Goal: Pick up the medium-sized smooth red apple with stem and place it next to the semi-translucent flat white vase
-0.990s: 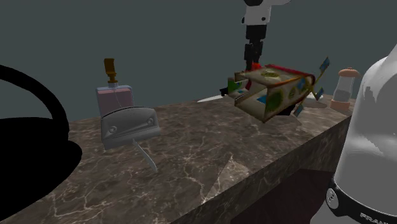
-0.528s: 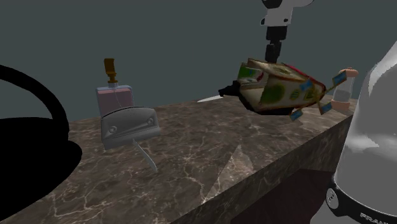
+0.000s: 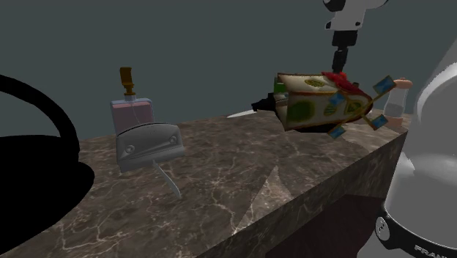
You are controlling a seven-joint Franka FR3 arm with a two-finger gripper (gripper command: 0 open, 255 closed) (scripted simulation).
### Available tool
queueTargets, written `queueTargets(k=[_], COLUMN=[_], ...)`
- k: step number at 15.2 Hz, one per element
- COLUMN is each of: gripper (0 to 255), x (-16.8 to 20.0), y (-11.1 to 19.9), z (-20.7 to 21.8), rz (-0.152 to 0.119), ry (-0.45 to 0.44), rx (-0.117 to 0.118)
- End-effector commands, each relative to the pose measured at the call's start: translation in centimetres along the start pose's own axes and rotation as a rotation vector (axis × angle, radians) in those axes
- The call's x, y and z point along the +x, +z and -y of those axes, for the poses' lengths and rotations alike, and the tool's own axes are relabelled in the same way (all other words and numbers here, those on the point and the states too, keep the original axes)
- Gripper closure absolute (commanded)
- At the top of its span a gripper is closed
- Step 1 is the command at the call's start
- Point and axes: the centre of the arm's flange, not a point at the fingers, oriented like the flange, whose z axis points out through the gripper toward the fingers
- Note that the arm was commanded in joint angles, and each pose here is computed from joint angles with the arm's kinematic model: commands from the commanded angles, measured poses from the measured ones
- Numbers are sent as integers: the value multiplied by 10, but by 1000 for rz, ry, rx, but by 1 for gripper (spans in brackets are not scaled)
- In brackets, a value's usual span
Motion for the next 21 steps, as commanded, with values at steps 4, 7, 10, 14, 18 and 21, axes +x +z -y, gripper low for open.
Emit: queueTargets(k=[4, 7, 10, 14, 18, 21], gripper=[255, 255, 255, 255, 255, 255], x=[-47, -47, -48, -49, -50, -51], y=[10, 26, 42, 63, 84, 99], z=[-46, -44, -42, -39, -37, -35], rz=[0, 0, 0, 0, 0, 0], ry=[-2, -2, -2, -2, -2, -2], rx=[-1, -1, -1, -1, -1, -1])
